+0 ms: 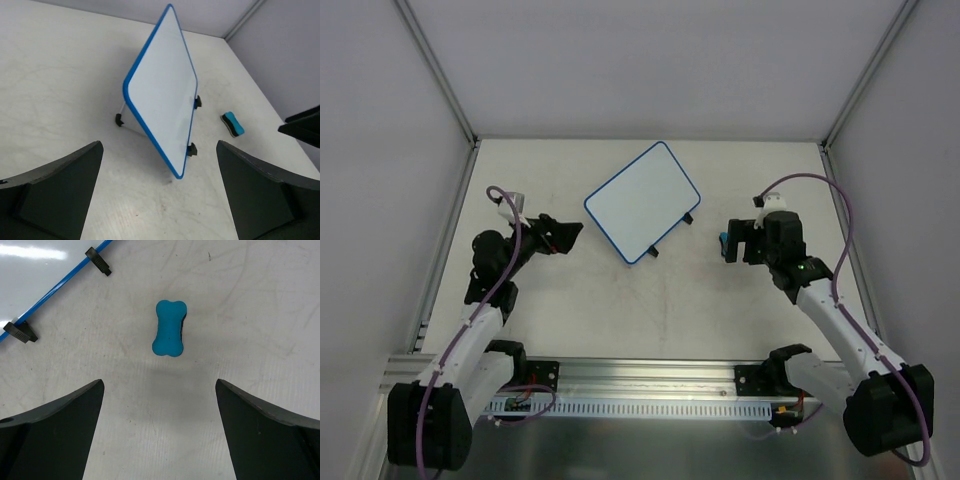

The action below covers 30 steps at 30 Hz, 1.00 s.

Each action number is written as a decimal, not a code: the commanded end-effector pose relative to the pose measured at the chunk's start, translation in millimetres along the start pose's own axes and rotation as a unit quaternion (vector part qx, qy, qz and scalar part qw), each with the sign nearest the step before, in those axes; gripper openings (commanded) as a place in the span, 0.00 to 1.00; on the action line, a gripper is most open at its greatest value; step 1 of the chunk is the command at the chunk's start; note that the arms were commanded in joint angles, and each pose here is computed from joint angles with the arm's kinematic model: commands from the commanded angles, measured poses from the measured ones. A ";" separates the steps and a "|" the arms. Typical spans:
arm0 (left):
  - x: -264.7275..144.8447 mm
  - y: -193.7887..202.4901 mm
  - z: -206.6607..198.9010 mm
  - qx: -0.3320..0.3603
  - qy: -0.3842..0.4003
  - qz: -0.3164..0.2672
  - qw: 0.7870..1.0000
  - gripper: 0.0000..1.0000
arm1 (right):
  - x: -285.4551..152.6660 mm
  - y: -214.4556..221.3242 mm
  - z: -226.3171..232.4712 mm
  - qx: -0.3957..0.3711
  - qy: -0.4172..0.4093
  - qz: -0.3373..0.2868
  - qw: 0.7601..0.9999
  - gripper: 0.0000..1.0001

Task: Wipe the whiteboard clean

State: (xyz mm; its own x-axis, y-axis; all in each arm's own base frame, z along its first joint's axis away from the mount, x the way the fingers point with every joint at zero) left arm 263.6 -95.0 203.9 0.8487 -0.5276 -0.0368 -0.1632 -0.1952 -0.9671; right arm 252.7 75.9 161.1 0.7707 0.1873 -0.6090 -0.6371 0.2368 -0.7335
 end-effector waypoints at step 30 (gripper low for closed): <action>-43.7 68.3 20.2 0.043 -0.105 0.067 0.991 0.99 | -12.9 40.2 -19.6 0.065 -0.063 -0.165 0.982 0.99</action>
State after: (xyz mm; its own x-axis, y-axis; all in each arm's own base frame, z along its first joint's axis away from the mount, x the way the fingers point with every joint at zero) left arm 221.9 -67.4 127.4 0.9019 -0.3559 -0.2446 -0.2866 -0.0697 -0.9555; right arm 207.3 62.2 108.4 0.9023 0.1882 -0.3878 -0.4311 0.3942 -0.8116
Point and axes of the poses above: each gripper's point midway between its finger pads, its own x axis out along the fingers, its own z axis along the line the jaws close on, y = z × x, the point moved 5 cm from there along -x, back along the fingers, and after that the axes turned 15 degrees about x, right-handed, at the moved point
